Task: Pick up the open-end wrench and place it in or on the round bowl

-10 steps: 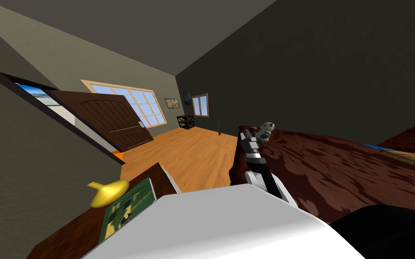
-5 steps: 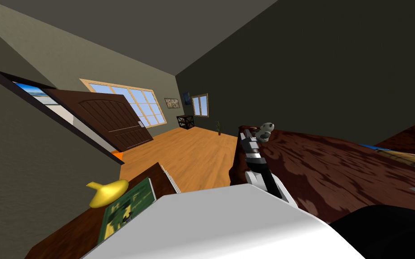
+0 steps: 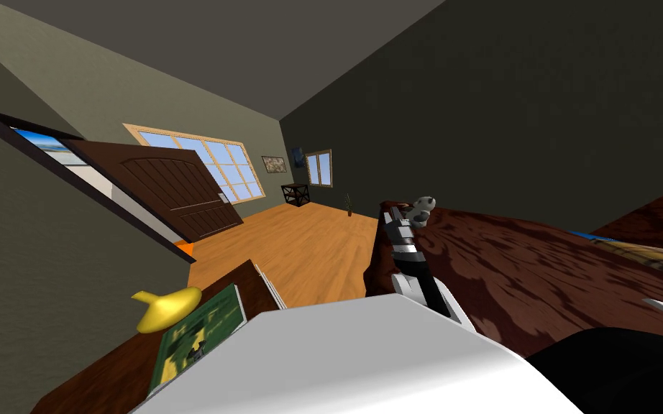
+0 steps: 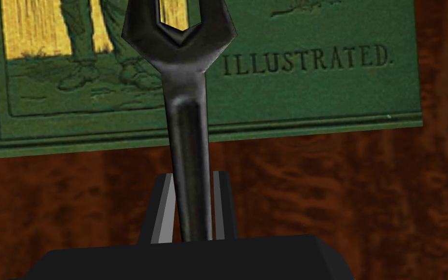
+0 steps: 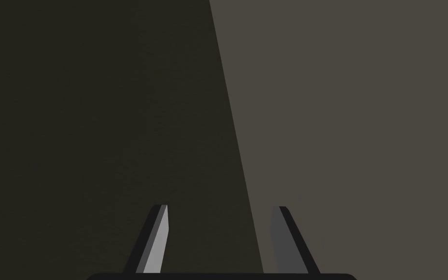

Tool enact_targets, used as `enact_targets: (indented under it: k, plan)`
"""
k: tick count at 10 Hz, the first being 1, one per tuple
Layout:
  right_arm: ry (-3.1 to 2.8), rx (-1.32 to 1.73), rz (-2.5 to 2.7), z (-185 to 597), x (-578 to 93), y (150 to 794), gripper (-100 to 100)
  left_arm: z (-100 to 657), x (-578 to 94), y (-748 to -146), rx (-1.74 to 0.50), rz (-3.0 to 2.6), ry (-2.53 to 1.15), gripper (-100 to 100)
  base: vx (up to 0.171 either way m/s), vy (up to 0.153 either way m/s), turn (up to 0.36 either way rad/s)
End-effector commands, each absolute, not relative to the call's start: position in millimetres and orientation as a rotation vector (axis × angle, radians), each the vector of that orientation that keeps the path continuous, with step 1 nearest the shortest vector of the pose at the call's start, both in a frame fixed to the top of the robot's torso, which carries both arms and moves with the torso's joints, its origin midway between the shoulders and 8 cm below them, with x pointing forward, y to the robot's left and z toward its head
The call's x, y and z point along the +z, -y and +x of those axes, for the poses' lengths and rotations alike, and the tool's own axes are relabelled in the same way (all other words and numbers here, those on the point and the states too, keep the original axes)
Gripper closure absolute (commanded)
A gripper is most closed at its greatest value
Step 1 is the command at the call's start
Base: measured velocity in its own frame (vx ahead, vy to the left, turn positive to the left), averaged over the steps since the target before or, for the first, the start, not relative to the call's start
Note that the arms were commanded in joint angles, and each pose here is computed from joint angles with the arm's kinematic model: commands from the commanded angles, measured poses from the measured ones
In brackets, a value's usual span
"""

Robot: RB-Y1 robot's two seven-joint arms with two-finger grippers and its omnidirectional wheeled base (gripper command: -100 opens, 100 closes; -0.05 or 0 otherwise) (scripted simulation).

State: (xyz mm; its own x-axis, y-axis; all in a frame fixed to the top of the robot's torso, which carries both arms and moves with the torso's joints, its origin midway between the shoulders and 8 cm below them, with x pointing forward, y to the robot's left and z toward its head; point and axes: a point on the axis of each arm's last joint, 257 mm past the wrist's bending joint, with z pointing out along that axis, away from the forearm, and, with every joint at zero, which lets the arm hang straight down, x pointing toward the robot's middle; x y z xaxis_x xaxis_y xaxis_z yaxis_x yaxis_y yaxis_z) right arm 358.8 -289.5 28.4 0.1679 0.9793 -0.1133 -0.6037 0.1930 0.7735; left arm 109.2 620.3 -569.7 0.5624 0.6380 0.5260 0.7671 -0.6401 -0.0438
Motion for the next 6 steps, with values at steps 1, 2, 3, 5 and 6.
enact_targets:
  k: [1, 2, 3, 5, 6]
  plan:
    - [-0.705, 1.249, 0.659, 358.8, 28.4, 289.5, 0, 109.2, -569.7, -620.3, -0.692, -2.531, 1.165, 100, -0.003, -0.039, -0.001]
    - [-0.705, 1.249, 0.659, 358.7, 28.4, 289.5, 0, 109.1, -569.5, -620.2, -0.691, -2.532, 1.17, 0, -0.001, -0.008, 0.001]
    - [-0.705, 1.249, 0.659, 358.8, 28.4, 289.5, 0, 130.6, -557.5, -633.5, -0.752, -2.495, 1.153, 100, -0.104, -0.066, -0.027]
    - [-0.704, 1.25, 0.659, 358.8, 28.5, 289.5, 0, 130.6, -557.5, -633.5, -0.752, -2.495, 1.153, 100, -0.099, -0.073, -0.008]
    - [-0.705, 1.249, 0.659, 358.8, 28.4, 289.5, 0, 130.6, -557.5, -633.5, -0.752, -2.495, 1.153, 100, -0.016, -0.012, 0.011]
